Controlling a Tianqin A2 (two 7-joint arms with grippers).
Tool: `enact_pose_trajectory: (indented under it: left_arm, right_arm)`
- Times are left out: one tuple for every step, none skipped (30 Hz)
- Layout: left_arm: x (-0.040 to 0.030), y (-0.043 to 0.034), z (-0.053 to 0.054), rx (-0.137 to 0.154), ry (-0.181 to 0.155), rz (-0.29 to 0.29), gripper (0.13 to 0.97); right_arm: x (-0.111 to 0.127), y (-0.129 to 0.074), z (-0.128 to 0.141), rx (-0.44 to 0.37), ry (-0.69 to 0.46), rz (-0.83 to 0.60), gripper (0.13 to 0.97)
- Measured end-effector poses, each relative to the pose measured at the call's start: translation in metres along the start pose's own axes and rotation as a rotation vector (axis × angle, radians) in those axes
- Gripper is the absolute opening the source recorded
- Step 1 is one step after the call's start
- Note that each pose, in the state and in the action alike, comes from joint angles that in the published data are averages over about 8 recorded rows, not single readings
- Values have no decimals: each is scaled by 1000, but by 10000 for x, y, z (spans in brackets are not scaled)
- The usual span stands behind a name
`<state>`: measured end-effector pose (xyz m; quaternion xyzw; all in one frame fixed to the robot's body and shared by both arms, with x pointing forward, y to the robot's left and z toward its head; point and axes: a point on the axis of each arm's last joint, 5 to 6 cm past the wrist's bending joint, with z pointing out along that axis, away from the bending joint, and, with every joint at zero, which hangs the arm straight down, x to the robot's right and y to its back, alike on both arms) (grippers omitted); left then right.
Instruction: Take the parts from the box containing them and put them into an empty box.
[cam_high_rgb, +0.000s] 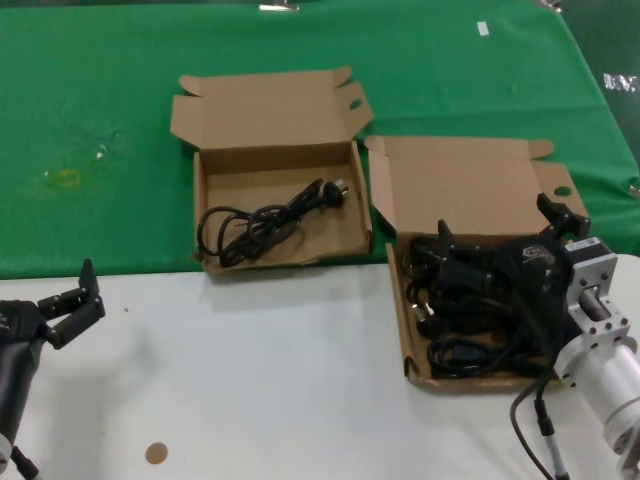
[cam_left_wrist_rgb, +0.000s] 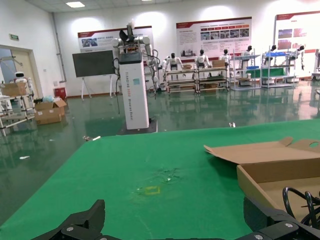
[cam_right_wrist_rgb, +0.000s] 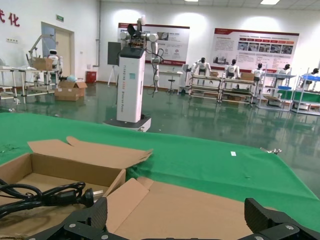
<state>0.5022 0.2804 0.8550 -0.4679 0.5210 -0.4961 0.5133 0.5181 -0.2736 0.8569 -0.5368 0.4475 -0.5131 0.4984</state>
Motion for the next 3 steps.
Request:
enact_pose_trajectory:
  left_arm:
    - [0,0,0,0,0,0,966]
    - [0,0,0,0,0,0,966]
    - [0,0,0,0,0,0,966]
  right_arm:
    - [0,0,0,0,0,0,966]
    - [0,0,0,0,0,0,966]
    - [0,0,0,0,0,0,966]
